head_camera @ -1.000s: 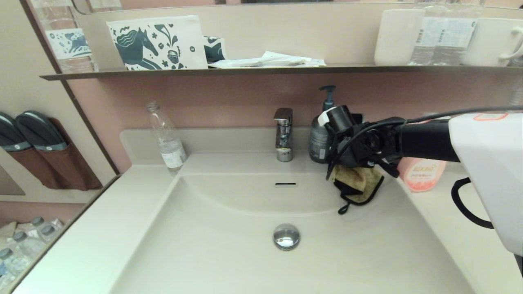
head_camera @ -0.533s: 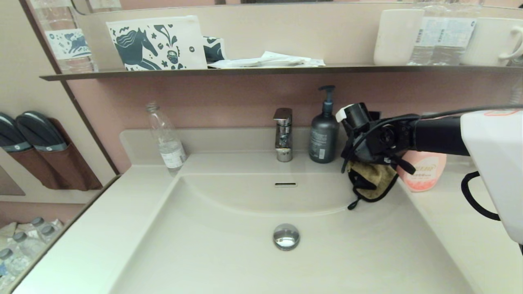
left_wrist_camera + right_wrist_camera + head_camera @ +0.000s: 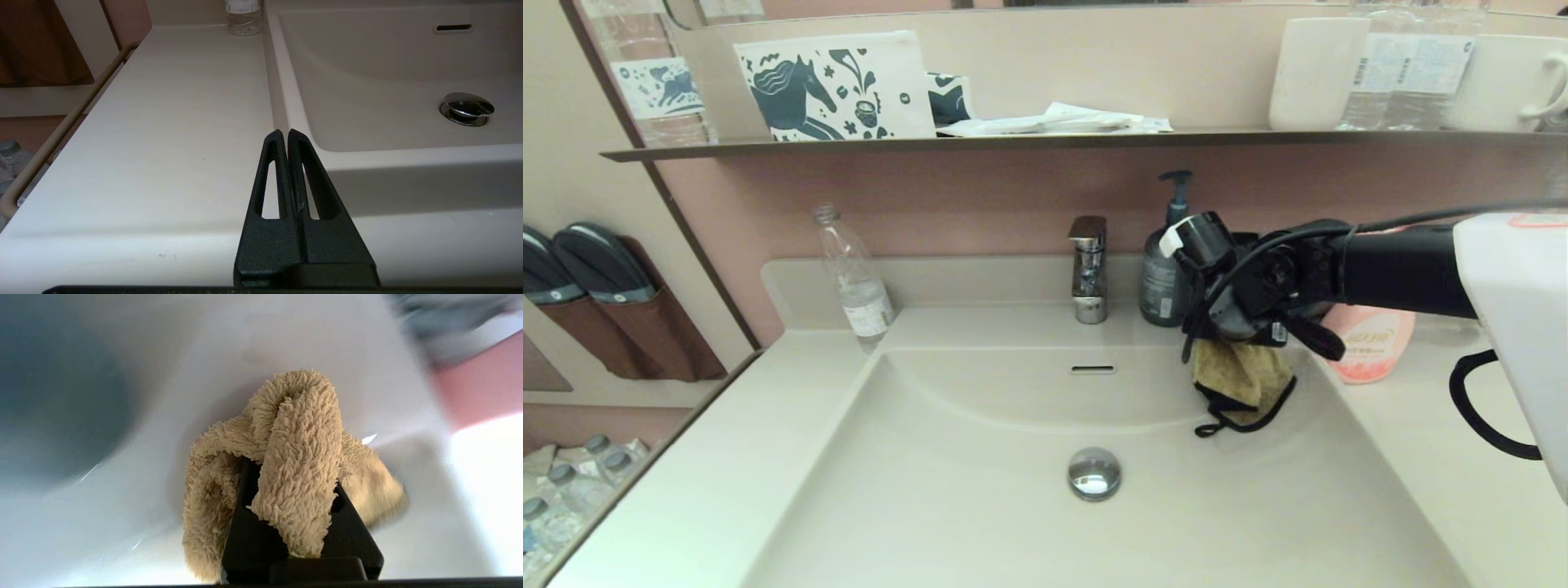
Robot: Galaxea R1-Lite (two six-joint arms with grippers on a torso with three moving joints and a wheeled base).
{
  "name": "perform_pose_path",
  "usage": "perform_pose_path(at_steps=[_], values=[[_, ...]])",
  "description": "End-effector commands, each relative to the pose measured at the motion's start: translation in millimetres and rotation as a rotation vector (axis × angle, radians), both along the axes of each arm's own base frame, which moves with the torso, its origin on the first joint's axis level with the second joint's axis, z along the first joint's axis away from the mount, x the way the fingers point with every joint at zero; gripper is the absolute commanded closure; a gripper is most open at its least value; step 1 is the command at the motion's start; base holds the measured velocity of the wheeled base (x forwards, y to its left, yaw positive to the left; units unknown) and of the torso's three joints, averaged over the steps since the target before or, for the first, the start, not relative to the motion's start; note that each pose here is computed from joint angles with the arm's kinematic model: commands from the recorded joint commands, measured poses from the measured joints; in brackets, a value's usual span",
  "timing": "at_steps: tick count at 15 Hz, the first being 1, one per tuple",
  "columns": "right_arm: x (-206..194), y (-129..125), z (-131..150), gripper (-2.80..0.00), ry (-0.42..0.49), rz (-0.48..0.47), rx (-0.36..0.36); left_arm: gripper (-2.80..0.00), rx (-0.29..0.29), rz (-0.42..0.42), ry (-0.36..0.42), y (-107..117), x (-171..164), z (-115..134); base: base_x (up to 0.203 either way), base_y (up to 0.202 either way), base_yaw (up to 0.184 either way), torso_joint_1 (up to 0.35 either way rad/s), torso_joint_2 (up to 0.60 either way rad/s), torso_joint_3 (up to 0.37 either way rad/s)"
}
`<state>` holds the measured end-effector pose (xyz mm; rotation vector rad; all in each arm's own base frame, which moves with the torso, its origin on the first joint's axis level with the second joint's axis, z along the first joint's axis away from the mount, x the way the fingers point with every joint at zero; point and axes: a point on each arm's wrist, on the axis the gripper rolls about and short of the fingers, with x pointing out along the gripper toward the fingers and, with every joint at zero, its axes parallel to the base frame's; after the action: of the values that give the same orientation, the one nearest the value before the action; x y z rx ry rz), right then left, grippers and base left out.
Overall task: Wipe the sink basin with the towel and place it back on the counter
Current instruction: Wipe the sink
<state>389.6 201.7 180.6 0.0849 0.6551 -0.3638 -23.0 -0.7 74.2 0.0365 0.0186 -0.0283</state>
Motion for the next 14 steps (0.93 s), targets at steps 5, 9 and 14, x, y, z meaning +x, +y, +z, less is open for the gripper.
perform_pose_path(at_steps=[5,9,14], values=[[-37,61,-2,0.00,0.011,0.154,0.060,0.00,0.000,0.000,0.001,0,0,0,0.000,0.000,0.000,0.000,0.00,0.000],[-49,96,-9,0.00,-0.041,0.239,0.100,0.00,0.000,0.000,0.001,0,0,0,0.000,0.000,0.000,0.000,0.00,0.000],[-41,99,5,0.00,-0.136,0.285,0.176,0.00,0.000,0.000,0.001,0,0,0,0.000,0.000,0.000,0.000,0.00,0.000]])
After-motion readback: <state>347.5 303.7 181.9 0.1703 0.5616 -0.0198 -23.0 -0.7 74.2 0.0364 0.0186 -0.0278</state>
